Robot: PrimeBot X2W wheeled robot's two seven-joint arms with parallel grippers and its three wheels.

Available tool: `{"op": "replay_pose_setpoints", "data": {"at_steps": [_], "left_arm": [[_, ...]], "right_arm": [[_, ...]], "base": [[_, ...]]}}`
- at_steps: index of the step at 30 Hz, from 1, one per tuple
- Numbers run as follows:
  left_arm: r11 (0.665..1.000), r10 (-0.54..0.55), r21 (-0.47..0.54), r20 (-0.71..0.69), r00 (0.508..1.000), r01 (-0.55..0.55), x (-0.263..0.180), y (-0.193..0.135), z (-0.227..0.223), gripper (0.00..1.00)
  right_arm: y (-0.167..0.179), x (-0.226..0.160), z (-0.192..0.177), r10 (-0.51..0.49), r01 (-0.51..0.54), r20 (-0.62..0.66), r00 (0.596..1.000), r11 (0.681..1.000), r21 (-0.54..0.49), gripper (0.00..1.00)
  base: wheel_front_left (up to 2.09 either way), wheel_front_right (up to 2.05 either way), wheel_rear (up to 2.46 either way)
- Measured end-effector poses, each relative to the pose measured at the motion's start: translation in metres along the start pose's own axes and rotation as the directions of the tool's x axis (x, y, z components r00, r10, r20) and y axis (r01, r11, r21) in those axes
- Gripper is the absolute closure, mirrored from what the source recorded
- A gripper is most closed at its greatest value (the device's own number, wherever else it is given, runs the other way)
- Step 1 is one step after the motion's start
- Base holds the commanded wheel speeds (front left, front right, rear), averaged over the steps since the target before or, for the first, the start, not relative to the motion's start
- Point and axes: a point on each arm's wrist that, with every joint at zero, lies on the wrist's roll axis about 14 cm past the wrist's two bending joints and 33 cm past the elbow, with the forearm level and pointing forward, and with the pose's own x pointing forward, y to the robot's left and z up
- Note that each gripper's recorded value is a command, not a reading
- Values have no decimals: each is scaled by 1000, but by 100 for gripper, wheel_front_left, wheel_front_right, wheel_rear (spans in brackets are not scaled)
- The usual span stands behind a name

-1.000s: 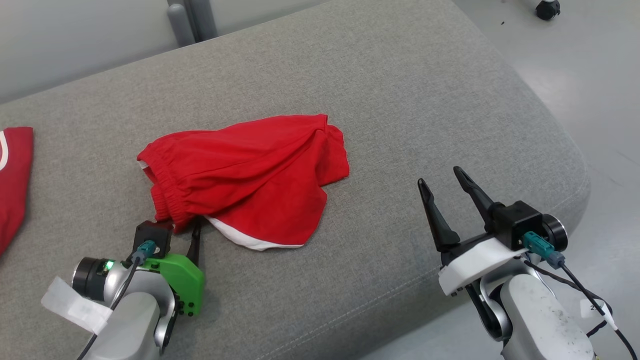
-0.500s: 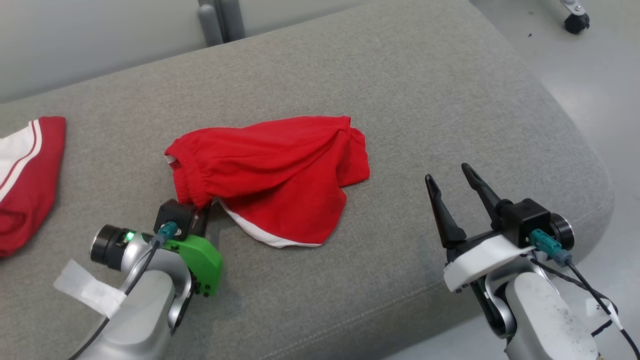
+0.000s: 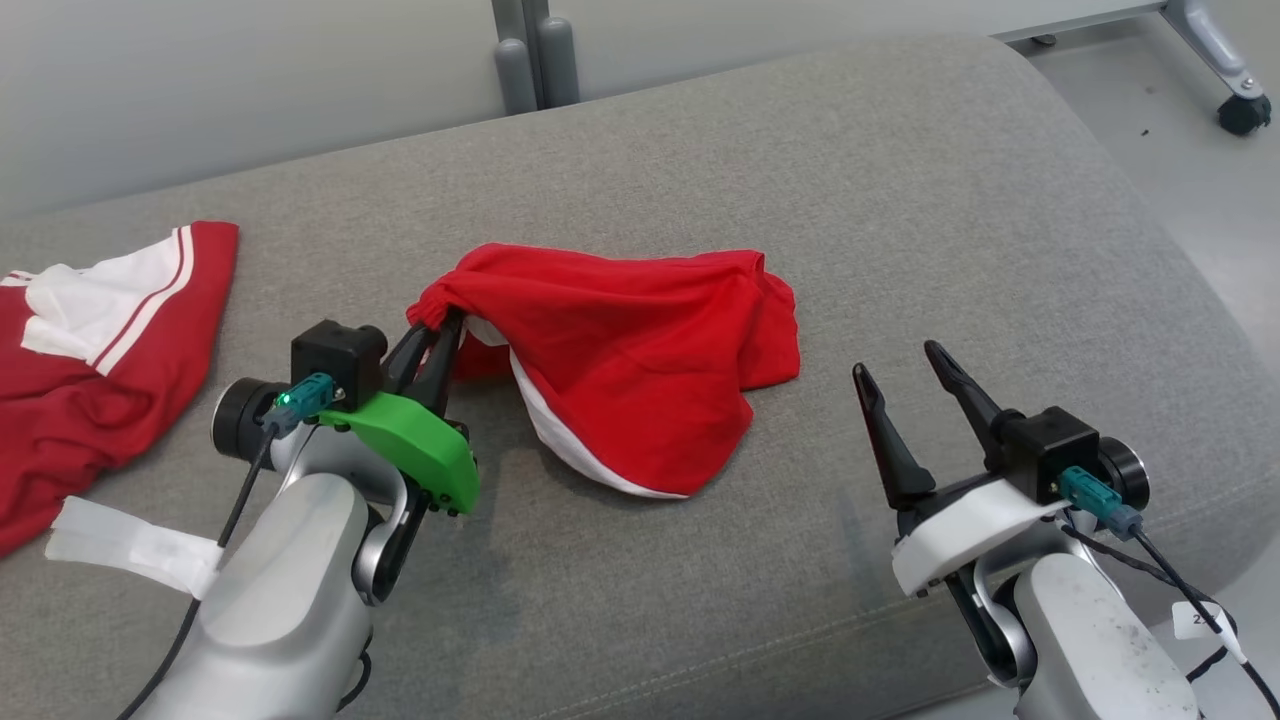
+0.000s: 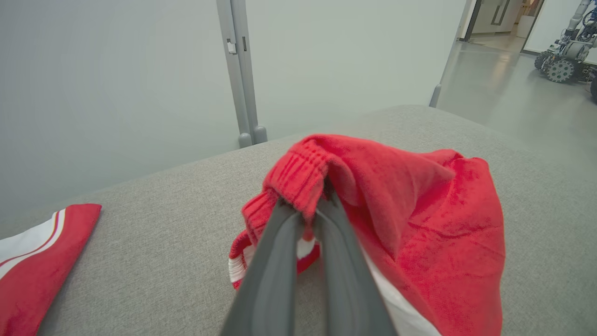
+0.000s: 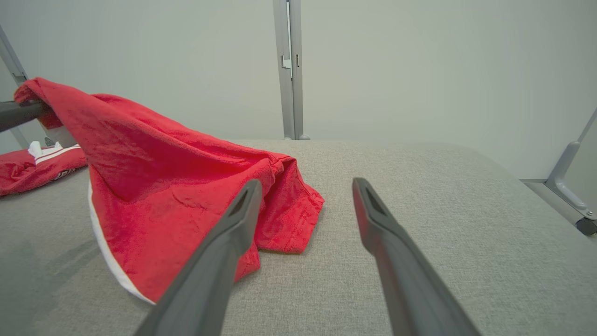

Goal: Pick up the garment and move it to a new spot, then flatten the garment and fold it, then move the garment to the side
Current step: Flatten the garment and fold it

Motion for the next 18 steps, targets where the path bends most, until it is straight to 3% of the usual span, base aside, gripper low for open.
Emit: {"op": "replay_pose_setpoints", "data": {"at_steps": [8,12,18], "left_arm": [[996,66,-59,29,997,-64,-11,25,30,100],[989,137,-53,-53,989,-140,-27,55,19,100],[944,262,-151,-191,946,-292,-64,89,-25,100]], "right_arm": [[39,-1,-16,166,-167,-55,985,986,-24,0],[56,-8,-34,243,-249,-116,963,968,-41,0],[86,-21,-61,349,-368,-214,912,928,-53,0]], "base": [[0,0,0],[0,0,0],[0,0,0]]}}
